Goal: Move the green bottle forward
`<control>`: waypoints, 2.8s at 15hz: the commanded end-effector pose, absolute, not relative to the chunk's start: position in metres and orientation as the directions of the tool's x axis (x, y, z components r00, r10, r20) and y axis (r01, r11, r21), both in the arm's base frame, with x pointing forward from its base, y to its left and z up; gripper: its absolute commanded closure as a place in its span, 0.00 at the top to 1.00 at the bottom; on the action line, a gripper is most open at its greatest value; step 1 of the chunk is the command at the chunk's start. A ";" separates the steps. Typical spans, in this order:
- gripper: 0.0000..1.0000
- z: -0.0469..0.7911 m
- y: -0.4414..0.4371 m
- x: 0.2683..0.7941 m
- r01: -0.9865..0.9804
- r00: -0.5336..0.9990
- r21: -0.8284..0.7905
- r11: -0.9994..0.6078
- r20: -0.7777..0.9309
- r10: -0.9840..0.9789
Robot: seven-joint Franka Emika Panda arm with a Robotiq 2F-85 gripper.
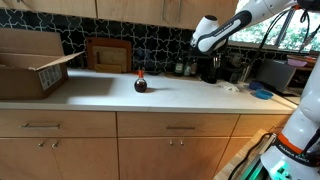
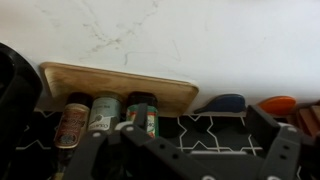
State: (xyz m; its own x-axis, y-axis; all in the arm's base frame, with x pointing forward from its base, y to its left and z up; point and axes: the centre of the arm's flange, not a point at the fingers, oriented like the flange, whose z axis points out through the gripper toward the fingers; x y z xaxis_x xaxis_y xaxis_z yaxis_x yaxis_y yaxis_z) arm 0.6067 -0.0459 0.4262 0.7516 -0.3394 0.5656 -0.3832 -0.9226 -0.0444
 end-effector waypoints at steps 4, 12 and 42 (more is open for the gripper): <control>1.00 0.417 -0.063 0.649 -0.358 0.696 -0.083 -0.930 0.641 -0.325; 1.00 0.382 -0.108 0.711 -0.394 0.587 0.002 -0.919 0.770 -0.250; 1.00 0.372 -0.152 0.781 -0.497 0.340 -0.022 -0.868 0.915 -0.218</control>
State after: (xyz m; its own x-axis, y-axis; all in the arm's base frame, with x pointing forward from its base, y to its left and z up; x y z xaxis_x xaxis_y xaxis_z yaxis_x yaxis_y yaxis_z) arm 0.7636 -0.1394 0.3788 0.3618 -0.2243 0.9049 -0.4996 -0.8661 -0.0150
